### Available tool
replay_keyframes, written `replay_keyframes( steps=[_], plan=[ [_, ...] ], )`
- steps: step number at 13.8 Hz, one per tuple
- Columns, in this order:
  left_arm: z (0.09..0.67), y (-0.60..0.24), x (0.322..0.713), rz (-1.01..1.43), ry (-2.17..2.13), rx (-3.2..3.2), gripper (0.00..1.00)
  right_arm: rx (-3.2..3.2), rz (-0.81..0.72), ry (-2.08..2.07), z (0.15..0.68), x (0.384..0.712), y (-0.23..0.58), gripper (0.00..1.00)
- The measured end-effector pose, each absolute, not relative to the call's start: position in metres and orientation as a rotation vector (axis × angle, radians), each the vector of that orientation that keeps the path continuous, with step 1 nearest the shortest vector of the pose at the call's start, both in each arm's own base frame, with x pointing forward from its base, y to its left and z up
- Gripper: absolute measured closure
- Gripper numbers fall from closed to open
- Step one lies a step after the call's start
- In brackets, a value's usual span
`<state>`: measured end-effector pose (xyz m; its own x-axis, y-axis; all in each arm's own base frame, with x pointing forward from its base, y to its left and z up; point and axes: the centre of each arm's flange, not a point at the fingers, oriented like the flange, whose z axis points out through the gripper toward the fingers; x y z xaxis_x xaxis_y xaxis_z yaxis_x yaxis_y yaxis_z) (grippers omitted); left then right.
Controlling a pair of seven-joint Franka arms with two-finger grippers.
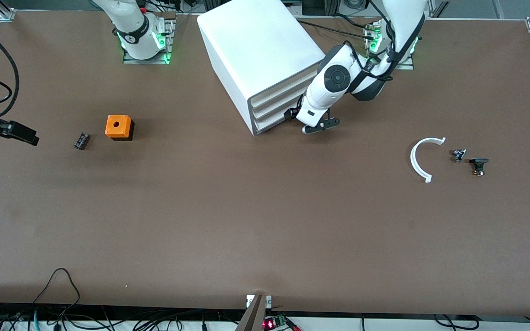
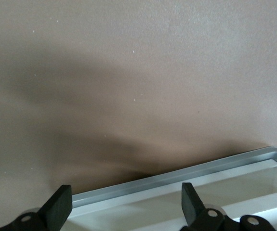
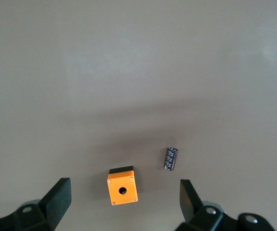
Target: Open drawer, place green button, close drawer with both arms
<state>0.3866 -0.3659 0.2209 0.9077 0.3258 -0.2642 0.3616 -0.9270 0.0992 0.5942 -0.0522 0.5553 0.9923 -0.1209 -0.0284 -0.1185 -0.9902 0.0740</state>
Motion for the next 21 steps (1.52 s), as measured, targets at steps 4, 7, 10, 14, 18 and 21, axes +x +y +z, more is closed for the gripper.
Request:
replay_keyframes(
  steps=[4,7,10,14,18,21],
  plan=[
    [0.222,-0.366,0.387,-0.365,0.529,2.924,0.0,3.07,-0.071,-0.132,0.56,0.559,-0.05,0.0],
    [0.235,-0.353,0.402,-0.322,0.573,2.906,0.0,3.071,-0.077,-0.128,0.56,0.541,-0.049,0.0],
    [0.264,-0.312,0.446,-0.211,0.709,2.846,0.0,3.073,-0.054,-0.124,0.554,0.532,-0.048,0.0],
    [0.343,-0.219,0.527,0.041,0.903,2.734,0.0,3.075,-0.04,-0.12,0.546,0.51,-0.046,0.0],
    [0.43,-0.143,0.55,0.048,0.655,2.856,0.0,3.076,-0.031,-0.119,0.549,0.502,-0.045,0.0],
    [0.513,-0.081,0.549,0.06,0.477,2.907,0.0,3.076,-0.033,-0.117,0.549,0.502,-0.045,0.0]
  ],
)
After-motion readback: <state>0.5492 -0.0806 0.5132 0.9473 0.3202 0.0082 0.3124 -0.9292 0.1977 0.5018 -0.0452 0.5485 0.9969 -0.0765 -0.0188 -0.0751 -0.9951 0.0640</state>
